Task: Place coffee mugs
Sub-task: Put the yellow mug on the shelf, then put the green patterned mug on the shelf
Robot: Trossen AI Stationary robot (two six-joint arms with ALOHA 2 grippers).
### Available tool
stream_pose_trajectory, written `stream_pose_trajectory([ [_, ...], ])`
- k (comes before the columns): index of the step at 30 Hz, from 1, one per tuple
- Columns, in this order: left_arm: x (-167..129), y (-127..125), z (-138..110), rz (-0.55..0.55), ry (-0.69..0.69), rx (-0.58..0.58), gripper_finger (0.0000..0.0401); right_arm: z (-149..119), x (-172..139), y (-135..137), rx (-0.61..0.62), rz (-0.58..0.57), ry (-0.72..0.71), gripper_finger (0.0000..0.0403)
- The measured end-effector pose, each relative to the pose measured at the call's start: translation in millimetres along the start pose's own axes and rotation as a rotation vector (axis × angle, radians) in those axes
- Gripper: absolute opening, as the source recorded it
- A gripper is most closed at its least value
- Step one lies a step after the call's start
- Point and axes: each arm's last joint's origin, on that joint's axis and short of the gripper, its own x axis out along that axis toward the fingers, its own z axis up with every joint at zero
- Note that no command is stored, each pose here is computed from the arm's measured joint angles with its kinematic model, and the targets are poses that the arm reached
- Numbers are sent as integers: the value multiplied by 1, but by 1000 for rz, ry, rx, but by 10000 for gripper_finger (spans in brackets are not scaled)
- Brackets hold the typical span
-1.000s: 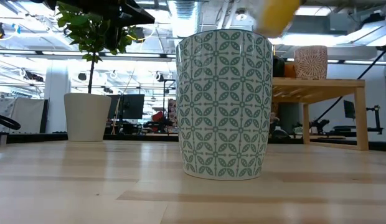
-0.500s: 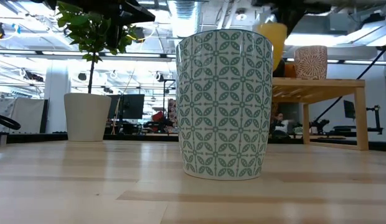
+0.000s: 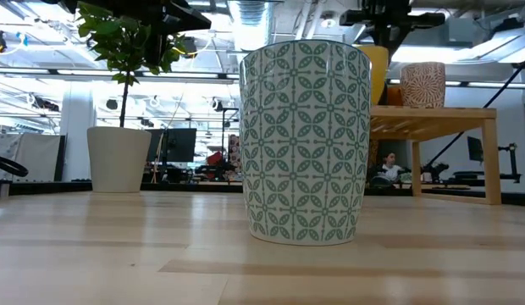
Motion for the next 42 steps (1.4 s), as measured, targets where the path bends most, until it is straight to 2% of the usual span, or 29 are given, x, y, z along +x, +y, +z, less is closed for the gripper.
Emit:
stream_pose_trajectory([
  [8,0,0,0,-1,-2,-1,0,3,2,-1,-66,1,17,68],
  [27,0,0,0,-1,-2,-1,0,5,2,-3,-53,-18,-17,79],
  [31,0,0,0,-1,-2,-1,0,6,2,-3,-51,-20,-22,114],
  [38,0,0,0,-2,-3,-1,0,6,2,-3,-53,-21,-22,206],
  [42,0,0,0,-3,-6,-2,0,6,2,-3,-56,-21,-20,235],
])
